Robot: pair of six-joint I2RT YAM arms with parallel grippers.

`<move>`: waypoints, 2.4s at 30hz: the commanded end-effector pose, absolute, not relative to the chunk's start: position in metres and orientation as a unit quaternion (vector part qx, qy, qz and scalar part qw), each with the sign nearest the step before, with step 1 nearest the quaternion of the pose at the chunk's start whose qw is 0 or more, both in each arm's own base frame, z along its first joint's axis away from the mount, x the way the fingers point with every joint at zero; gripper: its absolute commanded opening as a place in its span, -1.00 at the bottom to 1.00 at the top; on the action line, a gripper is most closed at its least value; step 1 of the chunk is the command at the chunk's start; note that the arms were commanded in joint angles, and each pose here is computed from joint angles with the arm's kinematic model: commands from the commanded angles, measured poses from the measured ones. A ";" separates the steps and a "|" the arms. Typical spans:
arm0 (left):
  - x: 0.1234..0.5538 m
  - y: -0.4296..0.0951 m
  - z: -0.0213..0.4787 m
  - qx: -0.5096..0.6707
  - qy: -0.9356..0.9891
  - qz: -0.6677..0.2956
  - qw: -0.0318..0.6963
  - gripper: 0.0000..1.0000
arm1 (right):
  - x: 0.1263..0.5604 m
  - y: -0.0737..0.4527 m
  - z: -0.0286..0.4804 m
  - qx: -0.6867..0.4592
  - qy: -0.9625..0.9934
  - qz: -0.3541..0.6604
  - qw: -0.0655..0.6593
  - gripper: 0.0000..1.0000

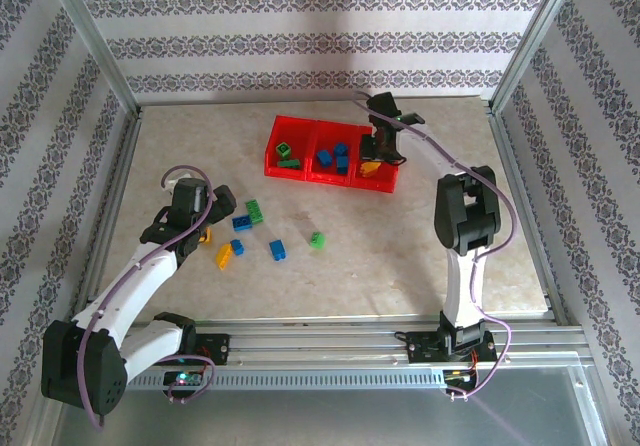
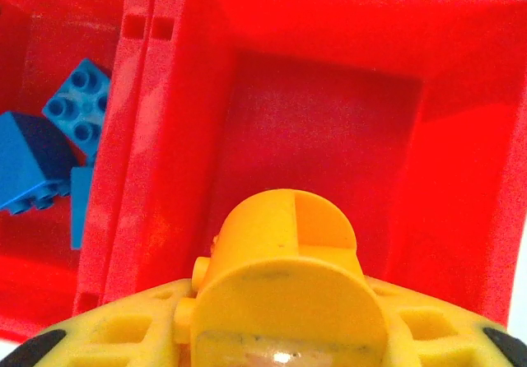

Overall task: Sort the legos into containers by color
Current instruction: Place the lego in the container, then pick up the lego from the middle-left of the table.

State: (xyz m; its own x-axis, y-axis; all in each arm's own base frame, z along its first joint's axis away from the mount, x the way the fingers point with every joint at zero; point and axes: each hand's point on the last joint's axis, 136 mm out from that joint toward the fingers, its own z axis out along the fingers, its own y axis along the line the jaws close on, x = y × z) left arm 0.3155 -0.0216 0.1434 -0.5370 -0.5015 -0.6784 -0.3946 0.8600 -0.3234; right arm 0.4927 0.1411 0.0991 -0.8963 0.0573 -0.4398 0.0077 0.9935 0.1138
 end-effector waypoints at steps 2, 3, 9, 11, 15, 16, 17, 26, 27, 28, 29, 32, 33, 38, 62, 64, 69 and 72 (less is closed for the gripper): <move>0.313 -0.016 0.146 -0.261 0.875 -0.060 0.403 0.99 | 0.511 0.131 0.094 0.010 0.970 0.021 0.240 -0.20; 0.313 -0.016 0.146 -0.260 0.876 -0.059 0.403 0.99 | 0.513 0.129 0.090 0.010 0.971 0.017 0.240 -0.19; 0.314 -0.016 0.146 -0.246 0.883 -0.049 0.397 0.99 | 0.521 0.130 0.083 0.015 0.970 0.016 0.243 0.03; 0.312 -0.015 0.146 -0.242 0.886 -0.044 0.393 0.99 | 0.521 0.130 0.083 0.016 0.969 0.018 0.245 0.17; 0.306 -0.012 0.142 -0.236 0.892 -0.032 0.384 0.99 | 0.520 0.129 0.090 0.016 0.967 0.018 0.252 0.29; 0.305 -0.012 0.140 -0.236 0.894 -0.030 0.380 0.99 | 0.519 0.129 0.093 0.017 0.967 0.018 0.255 0.30; 0.303 -0.012 0.139 -0.235 0.895 -0.029 0.378 0.99 | 0.518 0.129 0.096 0.016 0.966 0.019 0.256 0.30; 0.289 -0.003 0.132 -0.247 0.898 -0.008 0.364 0.99 | 0.501 0.125 0.133 0.022 0.957 0.032 0.287 0.33; 0.287 0.000 0.131 -0.251 0.898 0.000 0.362 0.99 | 0.498 0.126 0.137 0.022 0.956 0.034 0.290 0.34; 0.284 0.003 0.130 -0.255 0.898 0.007 0.360 0.99 | 0.495 0.126 0.141 0.023 0.955 0.037 0.293 0.34; 0.282 0.005 0.129 -0.258 0.898 0.013 0.357 0.99 | 0.491 0.126 0.144 0.023 0.954 0.038 0.295 0.35; 0.276 0.011 0.122 -0.269 0.899 0.028 0.344 0.99 | 0.477 0.128 0.153 0.023 0.952 0.042 0.301 0.38; 0.274 0.012 0.120 -0.271 0.900 0.030 0.339 0.99 | 0.472 0.128 0.157 0.022 0.951 0.043 0.305 0.39; 0.268 0.016 0.101 -0.278 0.911 0.043 0.301 0.99 | 0.444 0.130 0.167 0.024 0.948 0.049 0.313 0.47; 0.290 0.021 0.030 -0.279 0.939 0.036 0.200 0.44 | 0.358 0.116 0.209 0.053 0.927 0.063 0.366 0.96; 0.291 0.023 0.029 -0.282 0.938 0.036 0.200 0.44 | 0.357 0.116 0.209 0.054 0.927 0.064 0.366 0.96; 0.297 0.028 0.030 -0.287 0.935 0.034 0.204 0.31 | 0.355 0.117 0.206 0.054 0.928 0.065 0.362 0.96; 0.300 0.030 0.031 -0.291 0.934 0.032 0.207 0.20 | 0.355 0.117 0.204 0.056 0.929 0.065 0.361 0.96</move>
